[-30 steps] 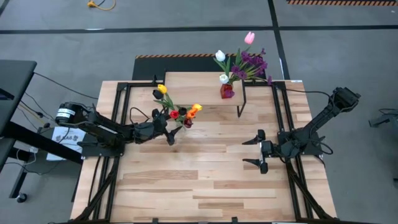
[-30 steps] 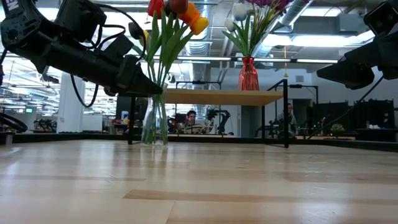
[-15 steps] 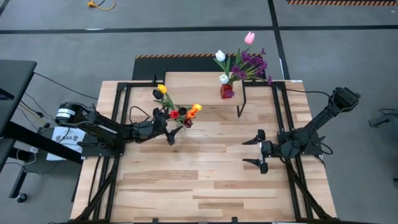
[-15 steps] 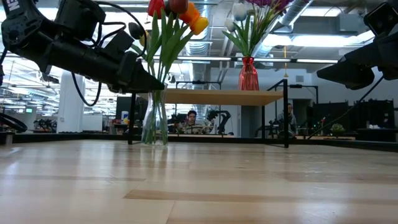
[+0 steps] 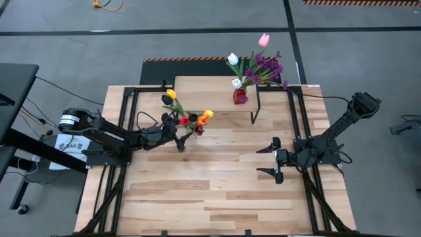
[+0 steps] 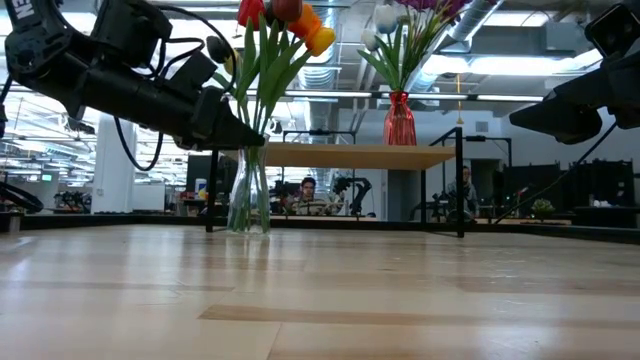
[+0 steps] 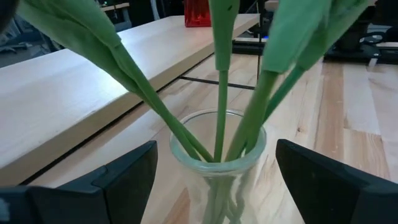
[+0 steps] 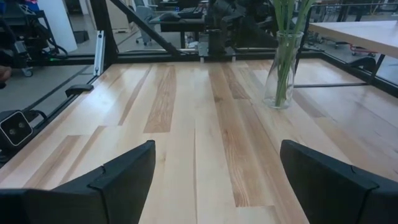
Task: Pick and place flowers into a vace then onto a shelf
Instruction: Put the transparent vase with flowers on the shelf
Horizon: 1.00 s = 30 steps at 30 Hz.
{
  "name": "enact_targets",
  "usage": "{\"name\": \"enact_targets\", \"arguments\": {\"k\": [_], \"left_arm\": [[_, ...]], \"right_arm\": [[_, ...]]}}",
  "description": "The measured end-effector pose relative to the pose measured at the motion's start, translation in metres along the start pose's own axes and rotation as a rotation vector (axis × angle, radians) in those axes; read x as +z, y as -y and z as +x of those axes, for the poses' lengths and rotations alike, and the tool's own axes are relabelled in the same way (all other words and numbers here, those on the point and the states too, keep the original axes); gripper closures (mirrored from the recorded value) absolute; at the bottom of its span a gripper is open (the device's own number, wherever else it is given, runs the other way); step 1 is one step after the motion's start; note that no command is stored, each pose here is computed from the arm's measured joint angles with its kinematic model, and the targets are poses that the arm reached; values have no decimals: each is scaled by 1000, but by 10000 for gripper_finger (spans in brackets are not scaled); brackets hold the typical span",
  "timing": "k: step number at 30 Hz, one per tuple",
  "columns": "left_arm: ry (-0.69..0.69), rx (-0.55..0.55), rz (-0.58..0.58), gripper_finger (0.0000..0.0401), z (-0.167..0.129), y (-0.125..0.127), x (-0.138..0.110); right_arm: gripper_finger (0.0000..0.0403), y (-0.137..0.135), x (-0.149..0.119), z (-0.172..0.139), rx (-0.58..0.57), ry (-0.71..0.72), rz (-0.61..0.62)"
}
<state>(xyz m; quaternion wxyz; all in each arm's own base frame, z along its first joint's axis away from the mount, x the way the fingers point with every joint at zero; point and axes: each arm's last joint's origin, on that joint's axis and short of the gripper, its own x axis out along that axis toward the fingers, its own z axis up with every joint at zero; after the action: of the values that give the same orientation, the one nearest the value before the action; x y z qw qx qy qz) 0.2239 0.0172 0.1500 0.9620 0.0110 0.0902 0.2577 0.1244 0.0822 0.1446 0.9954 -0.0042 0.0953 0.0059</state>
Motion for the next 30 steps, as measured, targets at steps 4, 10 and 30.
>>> {"name": "enact_targets", "arguments": {"k": [4, 10, 30], "left_arm": [[-1, -3, -2, 83, 1, -2, 0], [-2, -10, -4, 83, 2, -4, 0], [-2, -1, 14, 83, 2, -4, 0]], "right_arm": [[68, 0, 0, 0, 0, 0, 0], [68, 0, 0, 0, 0, 0, 0], [68, 0, 0, 0, 0, 0, -1]]}}
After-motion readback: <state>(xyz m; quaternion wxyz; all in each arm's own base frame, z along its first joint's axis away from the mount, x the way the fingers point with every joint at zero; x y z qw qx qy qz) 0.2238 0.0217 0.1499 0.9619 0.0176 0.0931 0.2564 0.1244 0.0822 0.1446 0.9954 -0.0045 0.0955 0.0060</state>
